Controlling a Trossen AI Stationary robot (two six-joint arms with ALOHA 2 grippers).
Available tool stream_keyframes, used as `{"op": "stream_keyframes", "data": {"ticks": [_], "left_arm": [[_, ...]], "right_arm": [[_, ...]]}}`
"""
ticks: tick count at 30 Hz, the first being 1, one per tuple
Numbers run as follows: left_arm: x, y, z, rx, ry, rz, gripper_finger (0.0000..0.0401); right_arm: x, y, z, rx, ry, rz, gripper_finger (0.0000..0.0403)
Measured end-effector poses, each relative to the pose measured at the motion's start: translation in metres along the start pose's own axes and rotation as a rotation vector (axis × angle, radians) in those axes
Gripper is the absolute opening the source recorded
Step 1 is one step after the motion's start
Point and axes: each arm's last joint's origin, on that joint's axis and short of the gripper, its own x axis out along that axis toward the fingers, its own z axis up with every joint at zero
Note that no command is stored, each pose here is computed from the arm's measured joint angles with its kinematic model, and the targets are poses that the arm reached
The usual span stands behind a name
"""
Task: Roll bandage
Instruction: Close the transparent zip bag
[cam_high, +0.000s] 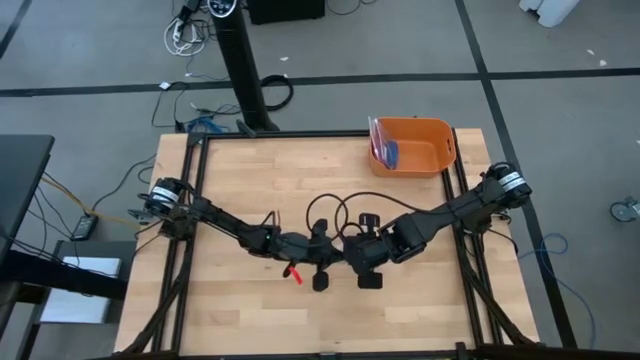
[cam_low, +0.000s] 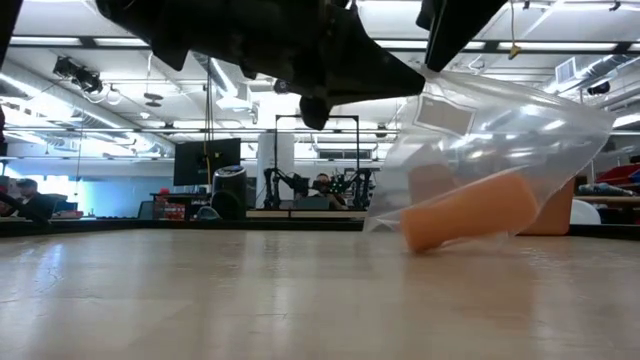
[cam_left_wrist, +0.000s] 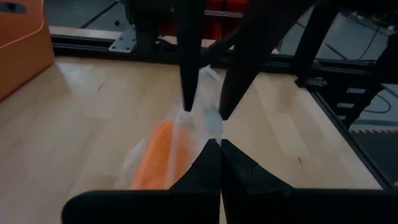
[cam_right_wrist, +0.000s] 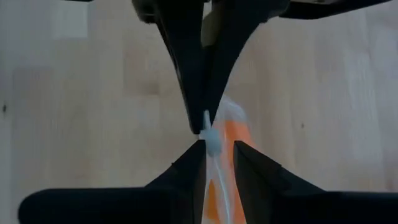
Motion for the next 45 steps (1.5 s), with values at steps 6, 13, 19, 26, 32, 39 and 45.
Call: {"op": "stream_keyframes", "data": {"ticks": [6, 13, 19, 26, 32, 39, 45], "left_arm": [[0.002, 0.001, 0.003, 0.001, 0.01, 0.005, 0.0], [0.002, 0.003, 0.004, -0.002, 0.003, 0.007, 0.0], [0.002, 0.003, 0.004, -0.002, 0.001, 0.007, 0.0], [0.002, 0.003, 0.004, -0.003, -0.002, 0.009, 0.0], [0.002, 0.003, 0.004, -0.001, -0.005, 0.019, 0.0], [0.002, 0.004, 0.005, -0.001, -0.009, 0.023, 0.0], [0.002, 0.003, 0.005, -0.002, -0.014, 0.021, 0.0]], "right_arm": [[0.0, 0.001, 0.0, -0.006, 0.005, 0.024, 0.0076], [0.001, -0.002, 0.001, 0.013, 0.018, 0.05, 0.0081], [0.002, -0.006, 0.003, 0.021, 0.023, 0.058, 0.0071], [0.002, -0.007, 0.003, 0.008, 0.023, 0.058, 0.0031], [0.002, -0.007, 0.002, 0.005, 0.035, 0.05, 0.002], [0.002, -0.009, -0.003, 0.018, 0.084, 0.03, 0.0026], [0.0, -0.007, -0.008, 0.027, 0.123, 0.017, 0.0023]]}}
